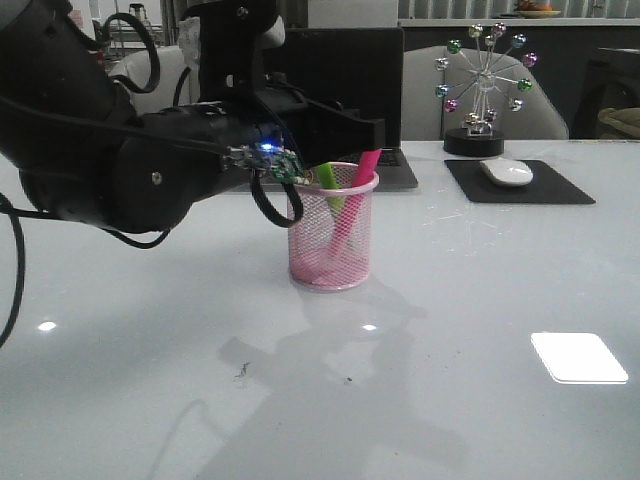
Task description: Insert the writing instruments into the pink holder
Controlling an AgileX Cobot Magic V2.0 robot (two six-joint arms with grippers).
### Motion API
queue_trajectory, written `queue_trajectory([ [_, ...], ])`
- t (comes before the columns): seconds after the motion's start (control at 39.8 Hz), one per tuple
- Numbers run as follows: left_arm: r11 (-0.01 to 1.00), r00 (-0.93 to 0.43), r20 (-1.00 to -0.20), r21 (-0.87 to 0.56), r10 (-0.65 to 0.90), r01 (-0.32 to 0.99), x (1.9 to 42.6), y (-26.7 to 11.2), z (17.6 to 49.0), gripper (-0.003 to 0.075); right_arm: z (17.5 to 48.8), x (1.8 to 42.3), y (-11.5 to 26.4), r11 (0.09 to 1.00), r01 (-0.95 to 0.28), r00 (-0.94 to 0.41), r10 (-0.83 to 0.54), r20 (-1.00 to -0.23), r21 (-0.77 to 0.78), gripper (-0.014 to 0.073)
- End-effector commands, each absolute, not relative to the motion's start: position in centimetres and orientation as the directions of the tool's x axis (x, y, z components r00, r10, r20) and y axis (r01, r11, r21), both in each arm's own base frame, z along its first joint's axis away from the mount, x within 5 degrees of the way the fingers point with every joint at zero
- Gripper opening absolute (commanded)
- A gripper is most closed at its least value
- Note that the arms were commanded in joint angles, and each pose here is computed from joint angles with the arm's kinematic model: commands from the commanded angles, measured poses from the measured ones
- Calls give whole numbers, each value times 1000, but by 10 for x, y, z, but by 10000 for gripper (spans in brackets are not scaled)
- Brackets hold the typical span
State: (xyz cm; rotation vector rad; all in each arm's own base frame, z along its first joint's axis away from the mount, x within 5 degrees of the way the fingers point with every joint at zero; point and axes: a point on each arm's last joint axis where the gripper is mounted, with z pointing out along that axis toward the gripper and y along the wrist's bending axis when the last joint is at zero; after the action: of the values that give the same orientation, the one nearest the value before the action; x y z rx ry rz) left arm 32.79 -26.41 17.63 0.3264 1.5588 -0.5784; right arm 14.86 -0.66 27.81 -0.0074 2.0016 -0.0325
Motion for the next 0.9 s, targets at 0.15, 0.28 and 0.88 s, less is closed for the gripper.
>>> queue_trajectory([
  [0.15, 808, 46, -967, -183, -250, 560, 324, -260, 230, 344, 296, 151, -9, 998, 28, -313, -39, -949, -50, 352],
  [0.28, 824, 22, -971, -189, -237, 534, 325, -244, 256, 344, 296, 151, -9, 998, 28, -313, -39, -949, -50, 352],
  [0.88, 952, -35, -996, -93, -87, 291, 297, -96, 378, 344, 296, 151, -9, 998, 28, -313, -39, -949, -50, 352],
])
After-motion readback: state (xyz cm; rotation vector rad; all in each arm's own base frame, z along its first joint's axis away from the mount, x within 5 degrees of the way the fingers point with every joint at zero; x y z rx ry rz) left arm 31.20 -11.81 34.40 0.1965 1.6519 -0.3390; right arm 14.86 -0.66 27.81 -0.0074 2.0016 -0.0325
